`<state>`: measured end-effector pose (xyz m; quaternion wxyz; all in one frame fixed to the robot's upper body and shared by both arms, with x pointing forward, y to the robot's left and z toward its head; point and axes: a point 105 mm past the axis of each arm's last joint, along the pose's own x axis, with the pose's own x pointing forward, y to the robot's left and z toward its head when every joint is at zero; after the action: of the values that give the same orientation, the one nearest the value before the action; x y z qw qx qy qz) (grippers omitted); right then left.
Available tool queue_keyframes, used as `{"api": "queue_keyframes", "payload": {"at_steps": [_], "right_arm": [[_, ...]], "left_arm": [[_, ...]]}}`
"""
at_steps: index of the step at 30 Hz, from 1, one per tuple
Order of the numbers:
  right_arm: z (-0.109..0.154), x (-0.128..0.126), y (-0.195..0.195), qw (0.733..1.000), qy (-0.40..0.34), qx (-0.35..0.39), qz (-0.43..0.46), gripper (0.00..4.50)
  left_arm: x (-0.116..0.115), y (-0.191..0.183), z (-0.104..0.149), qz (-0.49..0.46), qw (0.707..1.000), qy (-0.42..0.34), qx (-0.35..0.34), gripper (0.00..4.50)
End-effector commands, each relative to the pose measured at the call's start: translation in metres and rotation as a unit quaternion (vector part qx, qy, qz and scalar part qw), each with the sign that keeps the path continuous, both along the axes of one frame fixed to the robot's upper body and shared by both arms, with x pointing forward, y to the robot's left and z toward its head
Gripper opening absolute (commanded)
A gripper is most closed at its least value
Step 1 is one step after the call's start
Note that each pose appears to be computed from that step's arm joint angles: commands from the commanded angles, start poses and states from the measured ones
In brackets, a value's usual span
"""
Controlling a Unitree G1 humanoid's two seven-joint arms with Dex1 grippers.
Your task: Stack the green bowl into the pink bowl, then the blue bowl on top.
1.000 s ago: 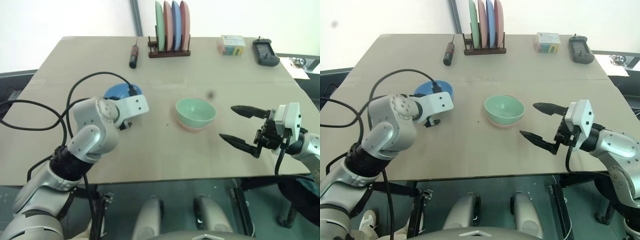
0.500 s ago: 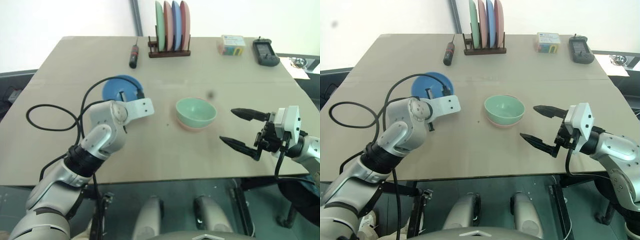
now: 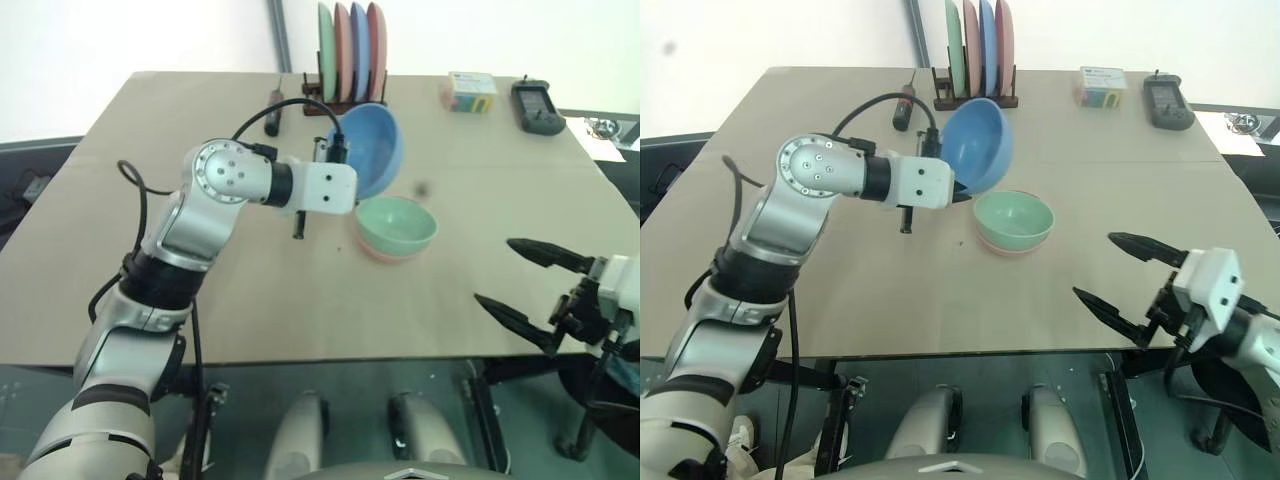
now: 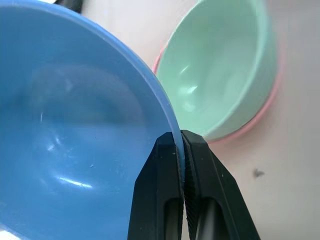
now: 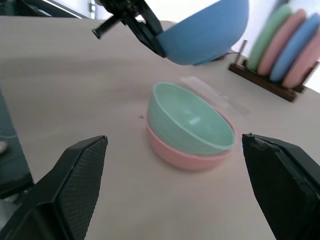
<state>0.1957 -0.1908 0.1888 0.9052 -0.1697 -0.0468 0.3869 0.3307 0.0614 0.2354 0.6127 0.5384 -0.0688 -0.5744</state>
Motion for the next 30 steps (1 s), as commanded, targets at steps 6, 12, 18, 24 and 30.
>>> {"api": "queue_keyframes", "payload": {"at_steps": [6,12,18,24,30], "right_arm": [[0.020,-0.014,0.006,0.999,-0.044,-0.012,-0.024,4.50],[0.015,-0.002,0.011,1.000,-0.024,-0.006,-0.016,4.50],[0.002,0.032,0.007,0.999,0.022,-0.009,-0.027,4.50],[-0.016,0.051,-0.027,0.994,0.090,-0.049,-0.039,4.50],[-0.003,0.046,-0.053,0.993,0.087,-0.065,-0.053,4.50]], "left_arm": [[-0.010,-0.020,0.002,-0.105,0.994,0.008,0.011,2.75],[0.002,-0.002,0.007,-0.016,0.997,0.017,-0.071,3.58],[-0.006,0.031,0.001,0.074,0.955,0.066,-0.278,4.11],[-0.044,0.081,-0.043,0.132,0.924,0.211,-0.289,4.46],[-0.072,0.126,-0.056,0.201,0.900,0.262,-0.285,4.46]]}}
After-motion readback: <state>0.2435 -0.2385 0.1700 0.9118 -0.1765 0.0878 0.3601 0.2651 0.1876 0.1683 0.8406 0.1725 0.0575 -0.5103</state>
